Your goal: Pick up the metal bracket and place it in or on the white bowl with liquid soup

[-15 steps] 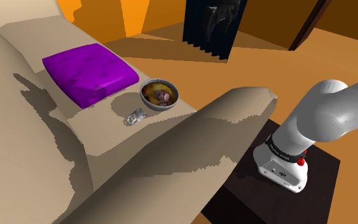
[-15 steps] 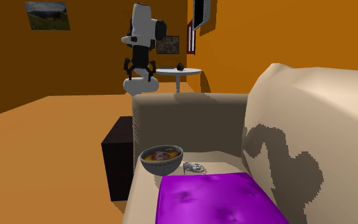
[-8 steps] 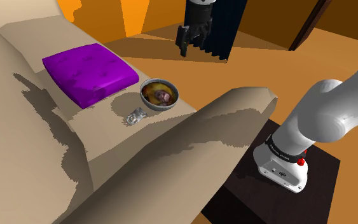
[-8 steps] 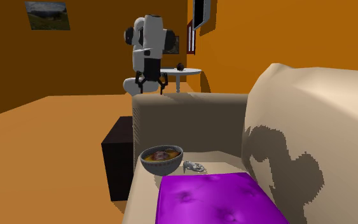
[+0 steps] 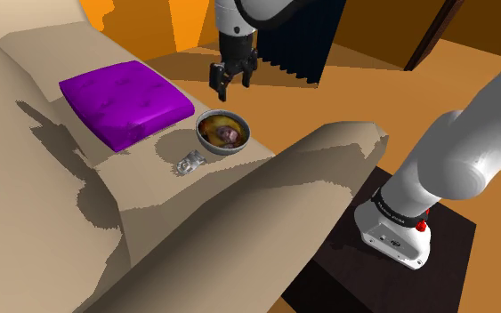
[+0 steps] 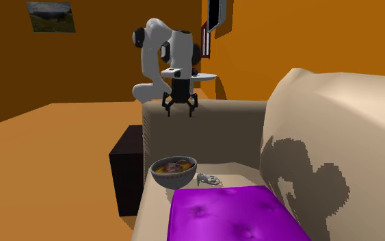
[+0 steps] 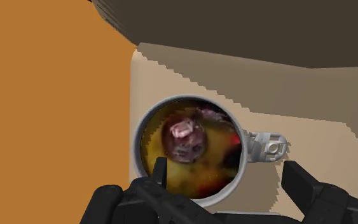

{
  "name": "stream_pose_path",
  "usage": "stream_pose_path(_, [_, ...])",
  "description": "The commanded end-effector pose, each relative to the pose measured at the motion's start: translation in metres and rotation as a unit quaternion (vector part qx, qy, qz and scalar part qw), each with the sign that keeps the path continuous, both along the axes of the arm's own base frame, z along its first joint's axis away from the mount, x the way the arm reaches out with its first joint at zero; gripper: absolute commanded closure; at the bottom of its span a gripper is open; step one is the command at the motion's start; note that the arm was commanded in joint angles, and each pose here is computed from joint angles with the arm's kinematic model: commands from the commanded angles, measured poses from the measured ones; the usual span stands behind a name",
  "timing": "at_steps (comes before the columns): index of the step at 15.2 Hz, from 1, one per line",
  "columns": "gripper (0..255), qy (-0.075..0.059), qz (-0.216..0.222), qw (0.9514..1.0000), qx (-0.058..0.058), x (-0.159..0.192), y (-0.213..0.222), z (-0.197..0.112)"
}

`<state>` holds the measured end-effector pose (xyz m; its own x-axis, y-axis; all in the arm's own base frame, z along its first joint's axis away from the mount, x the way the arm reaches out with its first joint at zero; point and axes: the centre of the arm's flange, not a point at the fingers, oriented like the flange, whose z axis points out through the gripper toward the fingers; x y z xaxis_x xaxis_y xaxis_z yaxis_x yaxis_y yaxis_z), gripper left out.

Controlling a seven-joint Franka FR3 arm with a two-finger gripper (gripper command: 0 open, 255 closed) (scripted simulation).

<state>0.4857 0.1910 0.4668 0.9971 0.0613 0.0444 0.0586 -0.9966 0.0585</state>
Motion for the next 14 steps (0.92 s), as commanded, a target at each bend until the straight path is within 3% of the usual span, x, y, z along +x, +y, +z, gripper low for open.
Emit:
stream_pose_path(1, [0,0.005,0.008,1.0,0.002,0.013,0.019,-0.015])
stream_pose_path(14, [0,0.039,0.058,0.9975,0.015,0.083,0.142,-0.113])
